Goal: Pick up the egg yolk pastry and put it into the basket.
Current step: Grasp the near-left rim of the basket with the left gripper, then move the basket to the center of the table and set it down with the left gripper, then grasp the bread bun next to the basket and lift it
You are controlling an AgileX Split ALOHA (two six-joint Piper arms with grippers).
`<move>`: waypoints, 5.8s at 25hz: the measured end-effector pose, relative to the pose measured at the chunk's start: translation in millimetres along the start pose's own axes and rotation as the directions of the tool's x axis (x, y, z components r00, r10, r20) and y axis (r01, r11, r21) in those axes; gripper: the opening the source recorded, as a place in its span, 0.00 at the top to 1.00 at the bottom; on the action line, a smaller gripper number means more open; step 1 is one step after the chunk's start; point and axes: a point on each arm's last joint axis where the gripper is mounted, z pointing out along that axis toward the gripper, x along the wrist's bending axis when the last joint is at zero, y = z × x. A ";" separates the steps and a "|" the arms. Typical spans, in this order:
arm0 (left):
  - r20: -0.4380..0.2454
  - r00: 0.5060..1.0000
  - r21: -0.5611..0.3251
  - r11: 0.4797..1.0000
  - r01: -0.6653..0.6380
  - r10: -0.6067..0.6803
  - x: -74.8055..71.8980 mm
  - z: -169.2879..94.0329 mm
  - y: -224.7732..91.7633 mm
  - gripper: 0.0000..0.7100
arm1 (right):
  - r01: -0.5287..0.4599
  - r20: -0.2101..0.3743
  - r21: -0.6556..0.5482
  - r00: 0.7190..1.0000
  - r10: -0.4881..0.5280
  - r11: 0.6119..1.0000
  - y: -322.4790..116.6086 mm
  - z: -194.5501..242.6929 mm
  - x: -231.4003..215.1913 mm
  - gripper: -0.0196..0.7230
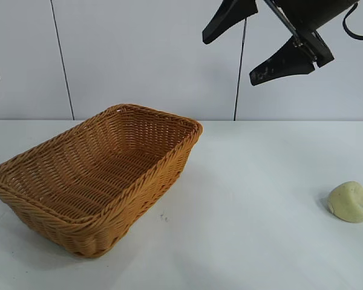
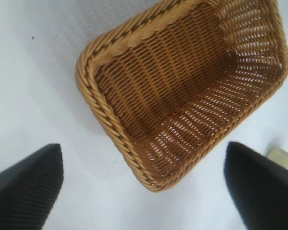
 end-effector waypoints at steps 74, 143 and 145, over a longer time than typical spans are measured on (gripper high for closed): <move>-0.213 0.944 0.310 0.934 -0.179 0.252 -32.3 161.0 64.1 0.79 | 0.007 0.006 0.006 1.000 -0.007 1.000 -0.6 0.0 -0.6 0.11; -0.369 0.764 0.240 0.849 -0.472 0.529 -26.5 83.8 170.0 0.04 | 0.002 0.007 0.017 1.000 -0.003 1.000 -1.6 0.0 -0.6 0.11; -0.370 0.761 0.243 0.846 -0.474 0.533 -24.2 83.3 171.2 0.04 | 0.002 0.007 0.017 1.000 -0.003 1.000 -1.6 0.0 -0.6 0.11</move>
